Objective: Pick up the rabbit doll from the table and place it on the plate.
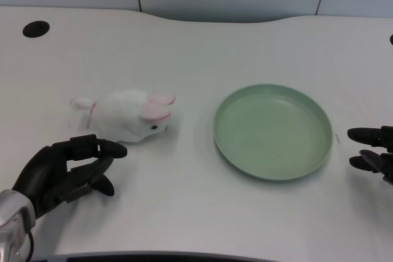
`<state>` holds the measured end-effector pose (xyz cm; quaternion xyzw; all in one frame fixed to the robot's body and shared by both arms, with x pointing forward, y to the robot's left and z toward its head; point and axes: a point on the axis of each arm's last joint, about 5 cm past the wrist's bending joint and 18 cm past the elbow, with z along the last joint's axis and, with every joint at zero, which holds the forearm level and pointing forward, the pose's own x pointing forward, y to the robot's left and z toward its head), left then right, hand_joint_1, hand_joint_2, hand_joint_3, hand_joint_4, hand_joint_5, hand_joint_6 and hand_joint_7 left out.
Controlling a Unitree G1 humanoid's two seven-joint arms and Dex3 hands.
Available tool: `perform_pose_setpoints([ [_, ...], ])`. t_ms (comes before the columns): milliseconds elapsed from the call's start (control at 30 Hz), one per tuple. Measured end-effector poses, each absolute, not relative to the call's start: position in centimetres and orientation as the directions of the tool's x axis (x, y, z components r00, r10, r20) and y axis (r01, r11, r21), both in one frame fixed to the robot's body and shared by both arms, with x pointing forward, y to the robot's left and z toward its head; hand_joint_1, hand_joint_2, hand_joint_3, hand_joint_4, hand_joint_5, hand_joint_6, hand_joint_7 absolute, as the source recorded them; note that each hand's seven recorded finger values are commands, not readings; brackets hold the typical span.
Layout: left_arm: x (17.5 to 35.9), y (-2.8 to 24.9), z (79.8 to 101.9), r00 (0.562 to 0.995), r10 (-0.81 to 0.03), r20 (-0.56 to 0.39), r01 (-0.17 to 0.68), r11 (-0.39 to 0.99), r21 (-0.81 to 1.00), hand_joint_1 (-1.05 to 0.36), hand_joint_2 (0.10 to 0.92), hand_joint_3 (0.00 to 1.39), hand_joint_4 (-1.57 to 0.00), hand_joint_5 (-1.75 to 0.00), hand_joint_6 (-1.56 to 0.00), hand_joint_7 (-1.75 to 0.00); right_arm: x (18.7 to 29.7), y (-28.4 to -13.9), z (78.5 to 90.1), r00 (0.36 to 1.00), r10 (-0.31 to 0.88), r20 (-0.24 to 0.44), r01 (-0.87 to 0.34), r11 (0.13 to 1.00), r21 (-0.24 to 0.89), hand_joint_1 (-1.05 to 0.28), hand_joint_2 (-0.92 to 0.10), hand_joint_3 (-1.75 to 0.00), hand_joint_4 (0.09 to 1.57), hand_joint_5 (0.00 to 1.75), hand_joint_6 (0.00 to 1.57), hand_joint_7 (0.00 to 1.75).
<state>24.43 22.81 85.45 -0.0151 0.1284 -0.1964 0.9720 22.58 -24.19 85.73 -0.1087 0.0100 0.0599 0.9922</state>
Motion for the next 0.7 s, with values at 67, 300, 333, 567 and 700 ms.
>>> perform_pose_setpoints([
  [67,24.43,22.81,85.45,0.89,-0.386,-0.244,0.378,0.922,-0.08,-0.41,0.921,0.42,-0.63,-1.46,-0.72,-0.68,22.58,-24.19,85.73,0.993,0.117,-0.033,-0.121,0.969,-0.214,-0.42,-0.92,-0.2,1.01,0.0,0.93,0.0],
  [300,24.43,22.81,85.45,0.89,-0.386,-0.244,0.378,0.922,-0.08,-0.41,0.921,0.42,-0.63,-1.46,-0.72,-0.68,22.58,-24.19,85.73,0.993,0.117,-0.033,-0.121,0.969,-0.214,-0.42,-0.92,-0.2,1.01,0.0,0.93,0.0],
  [333,24.43,22.81,85.45,0.89,-0.386,-0.244,0.378,0.922,-0.08,-0.41,0.921,0.42,-0.63,-1.46,-0.72,-0.68,22.58,-24.19,85.73,0.993,0.117,-0.033,-0.121,0.969,-0.214,-0.42,-0.92,-0.2,1.01,0.0,0.93,0.0],
  [567,24.43,22.81,85.45,0.89,-0.386,-0.244,0.378,0.922,-0.08,-0.41,0.921,0.42,-0.63,-1.46,-0.72,-0.68,22.58,-24.19,85.73,0.993,0.117,-0.033,-0.121,0.969,-0.214,-0.42,-0.92,-0.2,1.01,0.0,0.93,0.0],
  [700,24.43,22.81,85.45,0.89,-0.386,-0.244,0.378,0.922,-0.08,-0.41,0.921,0.42,-0.63,-1.46,-0.72,-0.68,22.58,-24.19,85.73,0.993,0.117,-0.033,-0.121,0.969,-0.214,-0.42,-0.92,-0.2,1.01,0.0,0.93,0.0],
])
